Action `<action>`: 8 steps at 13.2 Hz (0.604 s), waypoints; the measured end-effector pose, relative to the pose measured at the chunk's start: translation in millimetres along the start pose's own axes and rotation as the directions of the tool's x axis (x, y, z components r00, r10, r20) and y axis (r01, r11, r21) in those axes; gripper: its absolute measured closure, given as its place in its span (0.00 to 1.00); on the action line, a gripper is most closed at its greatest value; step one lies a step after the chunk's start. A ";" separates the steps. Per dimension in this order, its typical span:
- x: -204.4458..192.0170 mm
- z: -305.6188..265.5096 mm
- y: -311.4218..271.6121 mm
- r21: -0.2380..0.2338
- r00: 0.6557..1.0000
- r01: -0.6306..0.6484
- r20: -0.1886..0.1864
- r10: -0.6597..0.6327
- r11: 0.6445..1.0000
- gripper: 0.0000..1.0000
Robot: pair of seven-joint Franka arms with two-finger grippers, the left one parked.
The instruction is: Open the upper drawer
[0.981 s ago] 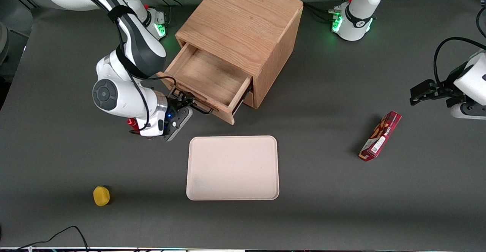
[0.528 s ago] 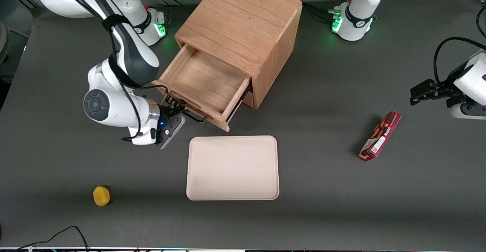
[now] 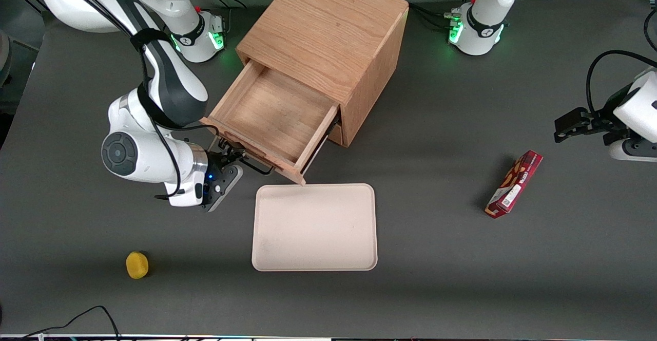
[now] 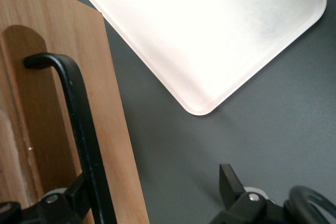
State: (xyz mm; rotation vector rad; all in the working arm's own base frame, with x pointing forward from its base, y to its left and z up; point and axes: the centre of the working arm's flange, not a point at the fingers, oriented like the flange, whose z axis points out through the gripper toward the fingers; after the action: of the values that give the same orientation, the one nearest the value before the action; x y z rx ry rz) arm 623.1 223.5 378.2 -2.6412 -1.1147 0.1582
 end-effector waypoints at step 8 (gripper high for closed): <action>9.2 -10.8 32.9 -0.012 0.999 -0.002 0.048 0.002 1.000 0.00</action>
State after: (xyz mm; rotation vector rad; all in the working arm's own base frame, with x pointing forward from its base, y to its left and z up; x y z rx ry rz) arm 654.3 205.9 379.2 -2.6624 -1.1315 0.2168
